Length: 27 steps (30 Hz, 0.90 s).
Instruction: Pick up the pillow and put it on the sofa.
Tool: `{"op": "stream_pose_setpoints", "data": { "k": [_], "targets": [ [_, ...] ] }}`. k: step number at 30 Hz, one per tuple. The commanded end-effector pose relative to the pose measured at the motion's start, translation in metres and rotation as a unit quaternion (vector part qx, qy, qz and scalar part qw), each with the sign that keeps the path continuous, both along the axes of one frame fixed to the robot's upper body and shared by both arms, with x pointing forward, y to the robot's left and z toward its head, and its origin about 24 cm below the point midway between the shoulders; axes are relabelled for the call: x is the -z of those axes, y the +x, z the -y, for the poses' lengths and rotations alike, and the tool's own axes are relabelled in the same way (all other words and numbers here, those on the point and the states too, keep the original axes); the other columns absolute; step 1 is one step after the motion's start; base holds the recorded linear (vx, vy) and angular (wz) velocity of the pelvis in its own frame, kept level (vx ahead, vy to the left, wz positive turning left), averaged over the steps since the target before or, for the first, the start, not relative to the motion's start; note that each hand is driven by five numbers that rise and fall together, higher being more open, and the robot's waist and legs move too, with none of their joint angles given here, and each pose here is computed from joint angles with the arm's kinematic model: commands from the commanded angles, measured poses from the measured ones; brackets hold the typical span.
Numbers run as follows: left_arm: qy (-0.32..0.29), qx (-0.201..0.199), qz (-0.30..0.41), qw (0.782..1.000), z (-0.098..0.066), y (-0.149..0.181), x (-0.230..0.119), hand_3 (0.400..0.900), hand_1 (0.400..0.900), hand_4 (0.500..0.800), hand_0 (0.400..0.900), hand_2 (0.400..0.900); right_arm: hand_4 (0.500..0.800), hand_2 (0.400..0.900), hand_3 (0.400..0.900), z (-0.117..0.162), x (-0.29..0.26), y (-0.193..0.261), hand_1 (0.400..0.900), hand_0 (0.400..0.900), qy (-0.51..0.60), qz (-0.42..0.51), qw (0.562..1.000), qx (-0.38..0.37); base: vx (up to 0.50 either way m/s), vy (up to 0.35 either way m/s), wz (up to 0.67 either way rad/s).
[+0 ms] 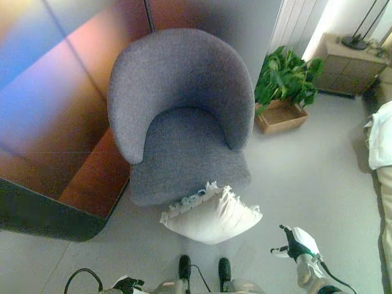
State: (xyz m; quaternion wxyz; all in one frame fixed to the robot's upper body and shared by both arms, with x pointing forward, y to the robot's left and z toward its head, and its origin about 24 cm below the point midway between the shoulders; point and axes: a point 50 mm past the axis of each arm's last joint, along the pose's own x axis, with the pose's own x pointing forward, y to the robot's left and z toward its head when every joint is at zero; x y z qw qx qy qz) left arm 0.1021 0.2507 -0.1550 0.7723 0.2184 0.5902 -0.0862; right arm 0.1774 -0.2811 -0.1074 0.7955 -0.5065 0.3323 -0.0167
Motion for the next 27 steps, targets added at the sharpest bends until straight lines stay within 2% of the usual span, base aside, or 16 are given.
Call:
{"op": "stream_pose_setpoints", "data": {
  "k": [1, 8, 13, 27],
  "targets": [
    [0.018, -0.01, 0.034, 0.999, -0.019, 0.029, -0.014, 0.9, 0.9, 0.8, 0.9, 0.9, 0.8, 0.9, 0.9, 0.01, -0.045, 0.06, 0.9, 0.9, -0.019, 0.101, 0.994, -0.026, -0.115, -0.007, 0.08],
    [0.004, -0.026, 0.09, 0.996, -0.017, 0.067, -0.028, 0.9, 0.9, 0.8, 0.9, 0.9, 0.8, 0.9, 0.9, 0.016, -0.12, 0.135, 0.9, 0.9, -0.034, 0.207, 0.977, -0.032, -0.16, -0.005, 0.13],
    [-0.008, -0.038, 0.118, 0.992, -0.012, 0.076, -0.031, 0.9, 0.9, 0.8, 0.9, 0.9, 0.8, 0.9, 0.9, 0.028, -0.175, 0.164, 0.9, 0.9, -0.053, 0.271, 0.96, -0.04, -0.146, 0.02, 0.09],
    [-0.077, -0.061, 0.152, 0.984, 0.02, 0.081, -0.027, 0.9, 0.9, 0.8, 0.9, 0.9, 0.8, 0.9, 0.9, 0.029, -0.291, 0.201, 0.9, 0.9, -0.114, 0.38, 0.915, -0.066, -0.05, 0.1, 0.01]
  ]
}}
